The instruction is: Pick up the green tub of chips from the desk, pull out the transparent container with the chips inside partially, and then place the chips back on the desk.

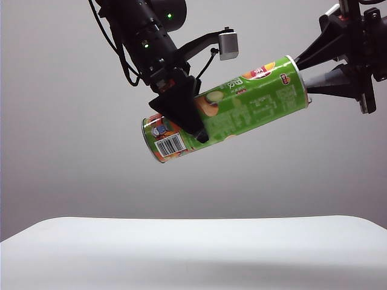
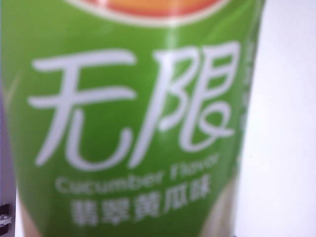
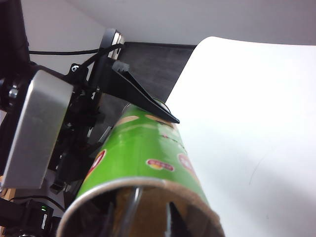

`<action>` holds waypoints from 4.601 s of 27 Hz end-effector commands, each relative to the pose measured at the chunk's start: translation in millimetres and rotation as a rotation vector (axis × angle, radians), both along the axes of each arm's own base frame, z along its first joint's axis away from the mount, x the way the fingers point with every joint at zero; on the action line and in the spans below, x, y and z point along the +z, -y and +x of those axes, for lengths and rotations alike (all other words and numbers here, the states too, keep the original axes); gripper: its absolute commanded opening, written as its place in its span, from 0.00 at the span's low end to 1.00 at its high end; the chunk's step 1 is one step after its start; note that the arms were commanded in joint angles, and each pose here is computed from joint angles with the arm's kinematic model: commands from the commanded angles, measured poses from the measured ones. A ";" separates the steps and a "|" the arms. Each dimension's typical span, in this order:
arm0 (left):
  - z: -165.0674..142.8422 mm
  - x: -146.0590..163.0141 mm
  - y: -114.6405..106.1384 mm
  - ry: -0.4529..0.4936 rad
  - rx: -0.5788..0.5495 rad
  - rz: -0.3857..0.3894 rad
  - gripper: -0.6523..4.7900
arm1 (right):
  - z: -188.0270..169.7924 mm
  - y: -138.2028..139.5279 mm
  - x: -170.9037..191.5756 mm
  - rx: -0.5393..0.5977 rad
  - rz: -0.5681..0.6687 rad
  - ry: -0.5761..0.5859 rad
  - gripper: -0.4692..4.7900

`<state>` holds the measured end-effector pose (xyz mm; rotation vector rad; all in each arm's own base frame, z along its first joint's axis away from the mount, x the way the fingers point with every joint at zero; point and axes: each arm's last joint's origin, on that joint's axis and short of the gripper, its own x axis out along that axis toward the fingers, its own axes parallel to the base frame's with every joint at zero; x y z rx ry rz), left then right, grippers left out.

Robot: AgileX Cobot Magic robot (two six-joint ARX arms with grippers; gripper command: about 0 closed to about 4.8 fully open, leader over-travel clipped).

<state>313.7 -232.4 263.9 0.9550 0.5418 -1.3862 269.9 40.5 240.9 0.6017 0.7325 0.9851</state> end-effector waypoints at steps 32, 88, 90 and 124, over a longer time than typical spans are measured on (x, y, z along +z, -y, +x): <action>9.5 -4.0 -36.1 -0.062 0.122 0.132 0.61 | 10.5 28.9 -1.2 -0.084 0.017 0.047 0.09; 37.2 -43.4 -59.7 -0.205 0.276 0.189 0.58 | -23.2 1.8 3.7 -0.050 -0.482 0.279 1.00; 38.4 -45.5 -59.7 -0.206 0.277 0.191 0.58 | -30.2 -3.9 4.8 -0.039 -0.535 0.270 1.00; 35.7 -151.8 -70.7 -0.318 0.374 0.259 1.00 | -49.8 -27.3 19.5 -0.047 -0.689 0.363 1.00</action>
